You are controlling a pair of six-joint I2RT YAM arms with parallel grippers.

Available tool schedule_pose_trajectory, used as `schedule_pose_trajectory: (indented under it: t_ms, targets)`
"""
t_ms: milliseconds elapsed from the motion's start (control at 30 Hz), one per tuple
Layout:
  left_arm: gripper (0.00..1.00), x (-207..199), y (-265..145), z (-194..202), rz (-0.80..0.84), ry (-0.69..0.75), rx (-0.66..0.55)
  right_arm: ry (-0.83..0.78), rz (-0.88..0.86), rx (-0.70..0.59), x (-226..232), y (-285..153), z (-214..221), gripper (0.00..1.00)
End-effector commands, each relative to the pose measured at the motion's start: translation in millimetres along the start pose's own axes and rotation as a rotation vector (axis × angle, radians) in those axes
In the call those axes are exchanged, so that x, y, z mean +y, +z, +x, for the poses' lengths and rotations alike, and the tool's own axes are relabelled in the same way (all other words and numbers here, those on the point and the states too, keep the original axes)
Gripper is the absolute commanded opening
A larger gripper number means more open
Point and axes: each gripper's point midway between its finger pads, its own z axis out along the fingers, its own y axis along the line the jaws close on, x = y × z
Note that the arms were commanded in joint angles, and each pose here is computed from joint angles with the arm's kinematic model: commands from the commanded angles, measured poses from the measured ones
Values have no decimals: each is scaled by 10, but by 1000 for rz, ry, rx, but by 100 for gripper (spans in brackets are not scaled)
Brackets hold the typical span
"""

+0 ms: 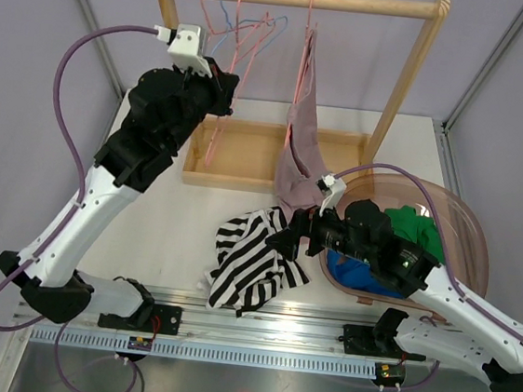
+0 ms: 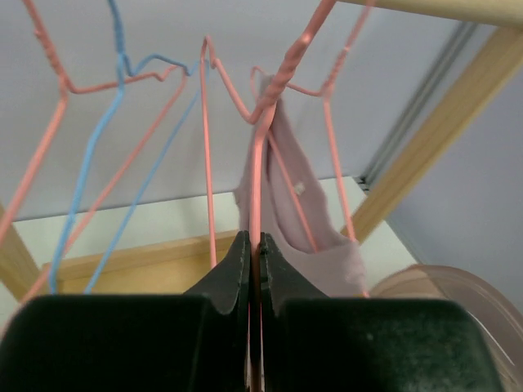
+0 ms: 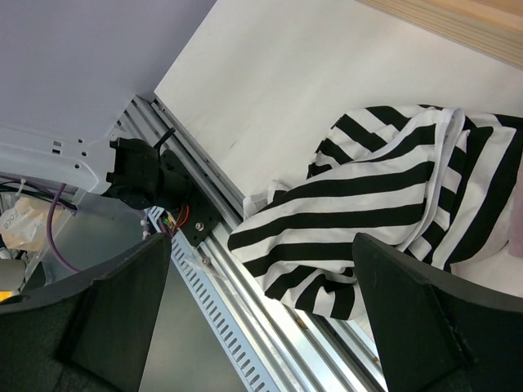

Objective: Remove the tank top from the hanger

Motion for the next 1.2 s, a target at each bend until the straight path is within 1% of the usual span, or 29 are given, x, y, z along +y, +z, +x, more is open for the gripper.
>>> schedule_pose_trajectory:
  t_ms: [0, 33, 67, 133, 200, 233, 333, 367, 467, 567, 633, 667, 700, 733, 767, 800, 900, 933, 967, 1000, 1033, 1067, 1100, 1133, 1167]
  targets:
    - [0, 96, 78, -185, 6, -20, 12, -24, 9, -38, -12, -64, -49, 100]
    - [0, 67, 111, -222, 35, -29, 13, -25, 10, -36, -16, -69, -38, 100]
    - [0, 159, 176, -266, 25, -36, 6, -27, 10, -40, -16, -80, -46, 99]
    - [0, 171, 333, -306, 40, -51, 15, -28, 18, -38, -39, -83, -30, 99]
    - [0, 300, 505, -230, 6, -43, 47, -28, 20, -37, -45, -90, -24, 99]
    - [0, 293, 531, -320, 10, -42, 32, -27, 20, -37, -45, -90, -24, 99]
    - [0, 368, 707, -305, -3, -50, 59, -26, 21, -36, -51, -96, -12, 100]
    - [0, 421, 742, -231, -19, -53, 87, -26, 21, -33, -56, -101, 2, 100]
    - [0, 501, 805, -111, -49, -69, 120, -24, 25, -32, -70, -114, 19, 99]
    - [0, 594, 791, 2, -96, -94, 134, -29, 35, -21, -99, -108, 54, 100]
    - [1, 603, 740, -41, -104, -113, 113, -30, 48, -6, -134, -78, 88, 99]
    - [4, 609, 732, -1, -105, -117, 121, -31, 46, 1, -133, -66, 97, 100]
    - [14, 591, 711, -16, -98, -124, 118, -33, 46, 9, -137, -52, 113, 99]
    - [20, 577, 695, -39, -91, -124, 112, -35, 52, 25, -156, -19, 149, 100]
    - [28, 555, 656, -88, -84, -128, 104, -35, 57, 30, -168, 1, 154, 99]
    - [40, 526, 631, -110, -71, -132, 103, -38, 65, 34, -184, 21, 163, 99]
    - [54, 445, 502, -241, -38, -142, 80, -44, 136, 71, -342, 150, 229, 100]
    - [60, 422, 458, -284, -28, -144, 72, -43, 176, 108, -435, 224, 316, 99]
    - [63, 385, 358, -371, -14, -147, 54, -45, 218, 102, -509, 259, 294, 100]
    - [66, 386, 311, -368, -14, -147, 53, -46, 240, 114, -556, 296, 324, 100]
    - [69, 349, 264, -379, 5, -149, 49, -50, 266, 149, -620, 374, 423, 99]
    - [70, 320, 186, -407, 20, -150, 45, -55, 295, 150, -678, 410, 438, 99]
    - [72, 308, 55, -455, 26, -147, 32, -60, 314, 176, -729, 487, 516, 100]
    - [77, 304, -30, -476, 28, -145, 28, -70, 316, 193, -715, 534, 576, 99]
    - [80, 300, -100, -484, 30, -145, 24, -80, 344, 197, -763, 571, 606, 99]
